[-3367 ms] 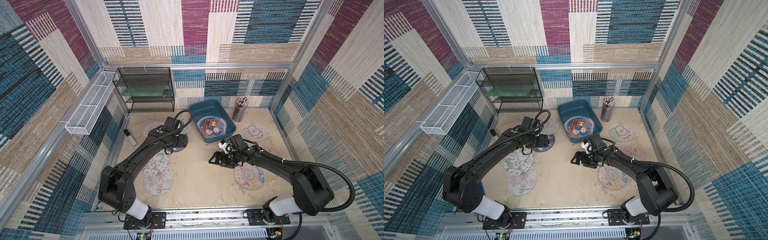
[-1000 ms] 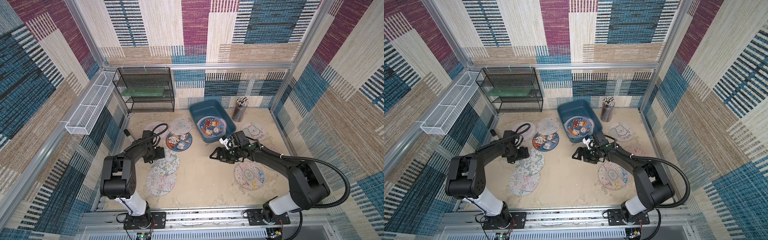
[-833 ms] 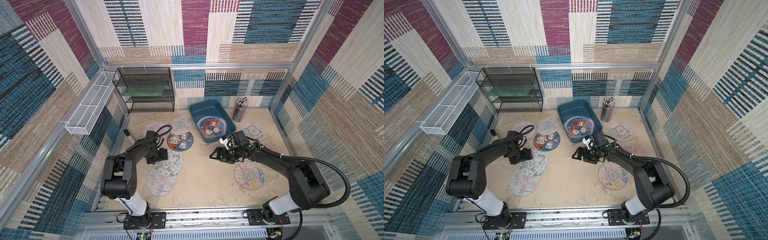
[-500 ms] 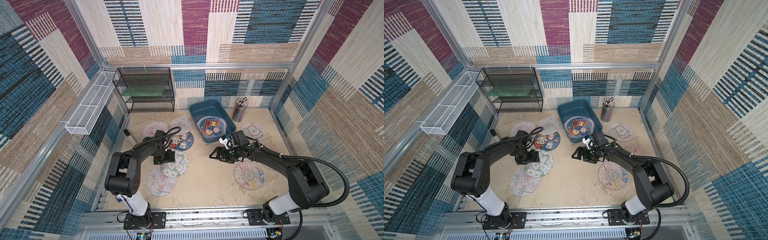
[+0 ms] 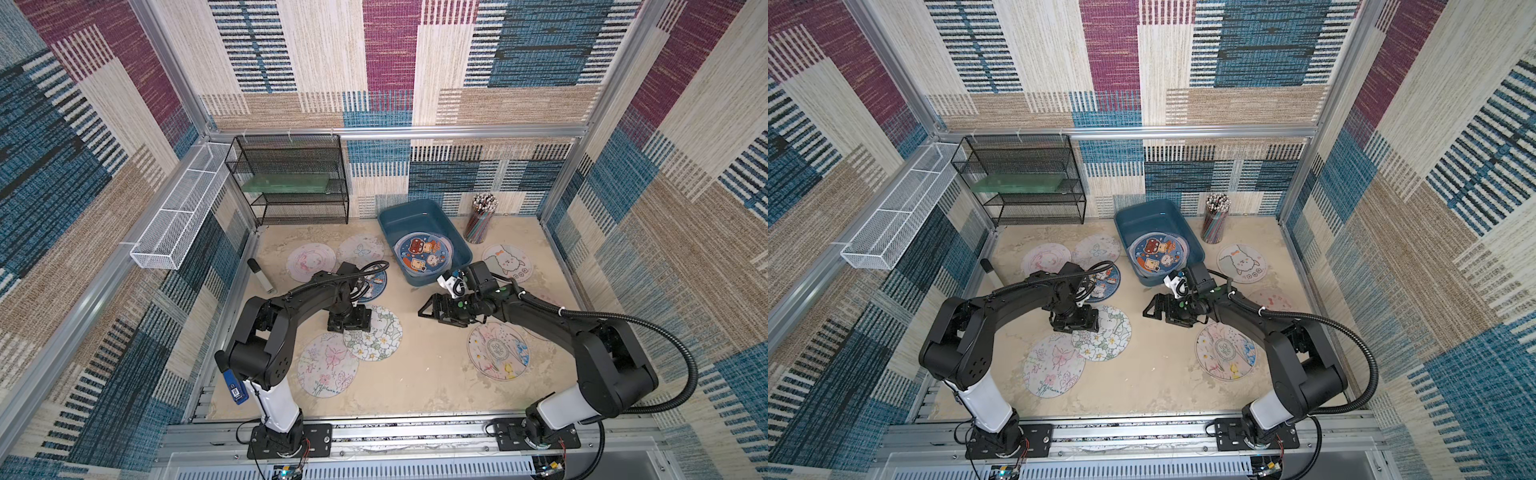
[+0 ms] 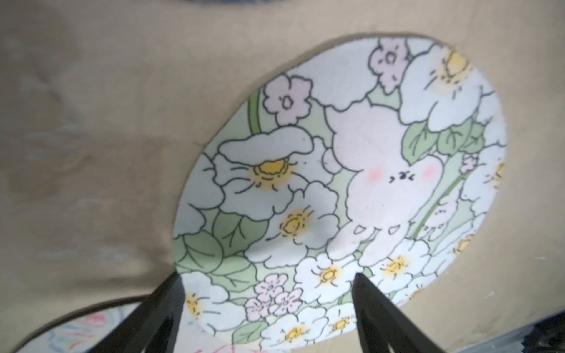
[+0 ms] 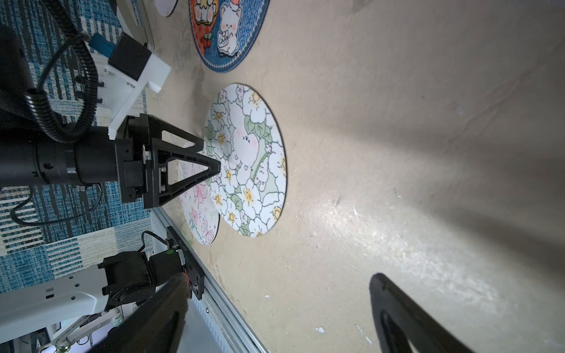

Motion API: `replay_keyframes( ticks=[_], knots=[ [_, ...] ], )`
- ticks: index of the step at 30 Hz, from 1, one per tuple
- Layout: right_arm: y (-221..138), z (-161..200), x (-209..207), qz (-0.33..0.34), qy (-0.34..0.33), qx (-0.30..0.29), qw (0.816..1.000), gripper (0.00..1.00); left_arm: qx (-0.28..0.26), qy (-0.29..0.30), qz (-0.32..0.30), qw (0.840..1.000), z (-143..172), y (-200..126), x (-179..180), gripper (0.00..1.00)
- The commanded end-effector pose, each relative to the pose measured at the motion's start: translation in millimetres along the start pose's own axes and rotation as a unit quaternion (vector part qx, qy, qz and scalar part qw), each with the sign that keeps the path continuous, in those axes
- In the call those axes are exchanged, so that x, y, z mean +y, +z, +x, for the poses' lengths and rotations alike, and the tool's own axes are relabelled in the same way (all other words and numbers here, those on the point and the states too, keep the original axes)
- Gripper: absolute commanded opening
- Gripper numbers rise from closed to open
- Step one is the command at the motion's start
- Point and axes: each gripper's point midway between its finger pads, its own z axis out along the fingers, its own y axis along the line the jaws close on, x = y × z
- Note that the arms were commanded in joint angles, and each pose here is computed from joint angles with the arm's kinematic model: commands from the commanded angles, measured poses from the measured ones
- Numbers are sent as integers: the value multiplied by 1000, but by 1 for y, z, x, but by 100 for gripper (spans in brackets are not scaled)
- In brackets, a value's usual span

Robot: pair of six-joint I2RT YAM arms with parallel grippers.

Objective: Put the coasters into the storage box
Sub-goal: Move the coaster to the center of the board.

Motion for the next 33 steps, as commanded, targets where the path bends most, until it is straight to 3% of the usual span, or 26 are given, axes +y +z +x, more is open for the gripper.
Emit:
replay_keyframes(
  ticks=[1, 15, 21, 27, 33],
  knots=[
    [0, -7, 5, -7, -11, -11, 1000, 95, 24, -3, 44, 999, 4, 4, -28, 84],
    [-2, 3, -13, 27, -2, -4, 1000, 96, 59, 37, 87, 994, 27, 20, -106, 84],
    [1, 11, -40, 89, -4, 18, 996, 100, 8, 9, 39, 999, 16, 8, -83, 83],
    [10, 23, -53, 110, -13, 43, 993, 94, -40, 8, 21, 999, -2, -4, -74, 73],
    [17, 27, -58, 132, -31, 65, 989, 86, -30, 7, 22, 999, 0, 6, -78, 61]
  ],
)
